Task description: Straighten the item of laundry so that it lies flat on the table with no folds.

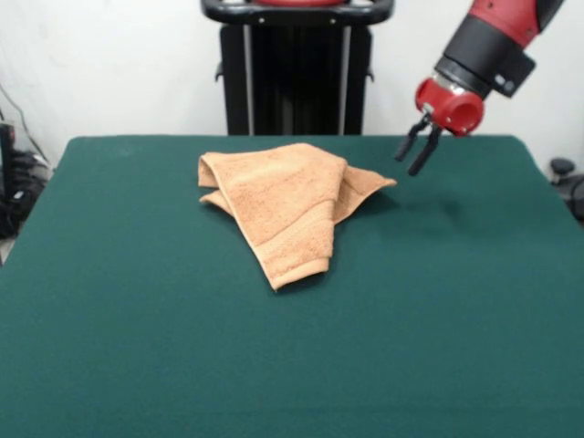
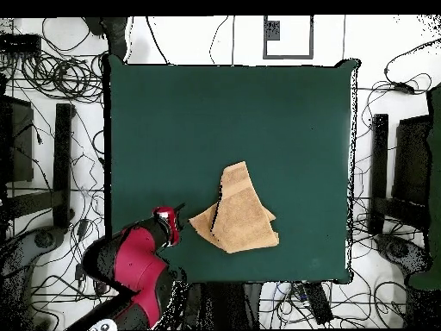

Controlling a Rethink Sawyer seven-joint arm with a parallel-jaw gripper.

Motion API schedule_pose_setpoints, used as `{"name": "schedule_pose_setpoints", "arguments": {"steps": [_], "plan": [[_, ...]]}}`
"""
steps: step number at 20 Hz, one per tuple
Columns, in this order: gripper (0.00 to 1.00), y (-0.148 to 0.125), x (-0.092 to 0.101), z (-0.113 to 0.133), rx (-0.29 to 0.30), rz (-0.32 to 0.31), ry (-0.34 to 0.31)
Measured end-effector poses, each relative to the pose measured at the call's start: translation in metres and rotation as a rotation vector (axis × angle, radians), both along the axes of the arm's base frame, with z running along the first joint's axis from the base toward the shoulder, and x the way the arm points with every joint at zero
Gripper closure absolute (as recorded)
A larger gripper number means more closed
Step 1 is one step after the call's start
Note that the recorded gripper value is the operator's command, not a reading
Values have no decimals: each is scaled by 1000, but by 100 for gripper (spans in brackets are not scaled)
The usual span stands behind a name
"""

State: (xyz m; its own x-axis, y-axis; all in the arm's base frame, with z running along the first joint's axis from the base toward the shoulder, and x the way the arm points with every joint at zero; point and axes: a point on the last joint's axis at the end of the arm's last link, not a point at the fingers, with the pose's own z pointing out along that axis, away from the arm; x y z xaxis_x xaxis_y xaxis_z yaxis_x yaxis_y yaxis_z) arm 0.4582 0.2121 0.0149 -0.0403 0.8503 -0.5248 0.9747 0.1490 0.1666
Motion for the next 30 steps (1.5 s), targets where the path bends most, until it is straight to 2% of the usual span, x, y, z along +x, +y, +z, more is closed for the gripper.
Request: {"name": "schedule_pose_setpoints", "arguments": {"steps": [3,8,15,20,21,26,30], "plan": [[0,9,-7,-17,21,6,22],[0,13,-11,-33,29,24,20],[0,4,-16,-46,0,83,32],[0,1,-18,-44,-6,122,54],[0,0,-19,-40,-6,150,67],[0,-7,-15,-24,20,214,108],[0,-22,-9,-14,30,231,133]]}}
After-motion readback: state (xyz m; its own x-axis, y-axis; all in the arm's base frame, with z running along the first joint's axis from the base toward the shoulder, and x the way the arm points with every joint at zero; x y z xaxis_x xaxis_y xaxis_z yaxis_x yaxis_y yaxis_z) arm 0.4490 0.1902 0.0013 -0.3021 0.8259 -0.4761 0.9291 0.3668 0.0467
